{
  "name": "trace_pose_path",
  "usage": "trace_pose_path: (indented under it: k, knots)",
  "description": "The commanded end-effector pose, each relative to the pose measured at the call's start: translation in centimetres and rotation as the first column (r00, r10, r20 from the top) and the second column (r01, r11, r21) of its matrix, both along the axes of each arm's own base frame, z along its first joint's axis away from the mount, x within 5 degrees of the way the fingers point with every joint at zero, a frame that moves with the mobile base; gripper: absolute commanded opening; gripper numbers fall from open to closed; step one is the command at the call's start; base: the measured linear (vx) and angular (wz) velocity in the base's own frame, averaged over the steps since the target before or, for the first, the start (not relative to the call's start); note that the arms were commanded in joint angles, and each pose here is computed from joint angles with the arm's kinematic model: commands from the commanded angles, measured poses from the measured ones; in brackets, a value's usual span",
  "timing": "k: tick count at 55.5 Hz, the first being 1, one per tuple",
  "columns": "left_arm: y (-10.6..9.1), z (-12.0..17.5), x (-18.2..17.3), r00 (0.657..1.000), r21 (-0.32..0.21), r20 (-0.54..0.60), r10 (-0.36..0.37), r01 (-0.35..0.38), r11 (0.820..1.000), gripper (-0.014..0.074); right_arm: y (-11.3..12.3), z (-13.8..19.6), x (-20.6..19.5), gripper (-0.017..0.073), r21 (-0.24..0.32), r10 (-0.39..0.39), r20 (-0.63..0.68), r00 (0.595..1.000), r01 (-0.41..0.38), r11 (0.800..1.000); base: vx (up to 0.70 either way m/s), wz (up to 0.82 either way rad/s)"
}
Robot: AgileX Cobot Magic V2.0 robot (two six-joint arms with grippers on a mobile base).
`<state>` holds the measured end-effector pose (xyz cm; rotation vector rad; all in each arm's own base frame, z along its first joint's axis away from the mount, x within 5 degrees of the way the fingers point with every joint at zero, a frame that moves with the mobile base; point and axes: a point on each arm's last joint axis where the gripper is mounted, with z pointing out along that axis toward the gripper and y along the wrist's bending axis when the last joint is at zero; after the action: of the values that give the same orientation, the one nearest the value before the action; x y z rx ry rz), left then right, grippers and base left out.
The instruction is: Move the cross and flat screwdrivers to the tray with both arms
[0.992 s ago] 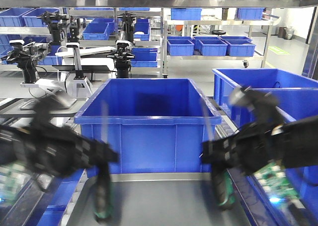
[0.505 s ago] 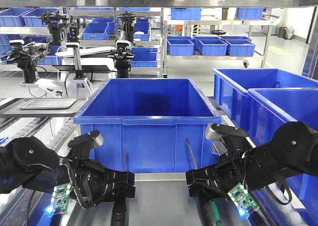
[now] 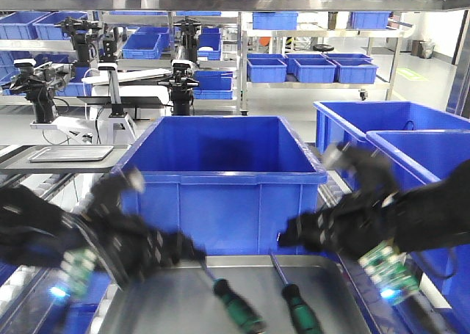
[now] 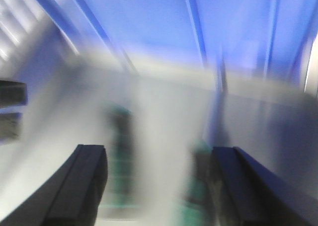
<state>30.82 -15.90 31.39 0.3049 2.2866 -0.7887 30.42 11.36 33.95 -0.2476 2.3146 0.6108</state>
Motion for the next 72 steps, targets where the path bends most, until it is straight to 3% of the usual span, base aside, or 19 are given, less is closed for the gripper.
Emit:
trace_pose_path:
  k: [1, 13, 35, 40, 46, 56, 66, 72]
  knots:
    - [0.9, 5.7, -1.8, 0.975, -0.083, 0.216, 0.05, -0.032, 0.996, 0.0554, -0.6, 4.0, -1.1, 0.0512, 0.051, -0.037, 0.165, 0.986, 0.029, 0.998, 0.0, 0.0]
    - [1.9, 9.0, -4.7, 0.954, -0.119, 0.296, 0.039, -0.003, 0.993, 0.051, -0.9, 5.4, -2.3, 0.0512, 0.067, -0.04, 0.206, 0.978, 0.026, 0.997, 0.0, 0.0]
    - [1.9, 9.3, -4.9, 0.953, -0.127, 0.301, 0.041, -0.002, 0.992, 0.0471, -0.9, 5.4, -2.4, 0.0512, 0.068, -0.04, 0.207, 0.978, 0.026, 0.997, 0.0, 0.0]
    - [2.5, 9.5, -5.5, 0.939, -0.097, 0.341, 0.05, -0.017, 0.995, 0.0455, -0.9, 5.4, -2.4, 0.0512, 0.068, -0.04, 0.207, 0.978, 0.026, 0.997, 0.0, 0.0]
    - [4.3, 8.7, -7.7, 0.91, -0.062, 0.399, 0.114, -0.097, 0.993, 0.0396, -0.9, 5.4, -2.4, 0.0512, 0.068, -0.04, 0.207, 0.978, 0.026, 0.997, 0.0, 0.0]
    - [8.5, 4.9, -13.3, 0.834, -0.041, 0.497, 0.24, -0.254, 0.966, 0.0211, -0.9, 5.4, -2.4, 0.0512, 0.068, -0.04, 0.207, 0.978, 0.026, 0.997, 0.0, 0.0]
    - [12.9, 0.3, -18.7, 0.718, -0.072, 0.585, 0.377, -0.418, 0.906, -0.0006, -0.9, 5.5, -2.3, 0.0512, 0.068, -0.041, 0.209, 0.977, 0.027, 0.997, 0.0, 0.0]
    - [14.2, -2.9, -21.1, 0.676, -0.021, 0.627, 0.386, -0.48, 0.877, -0.0008, -0.9, 5.4, -2.4, 0.0512, 0.068, -0.04, 0.208, 0.977, 0.027, 0.997, 0.0, 0.0]
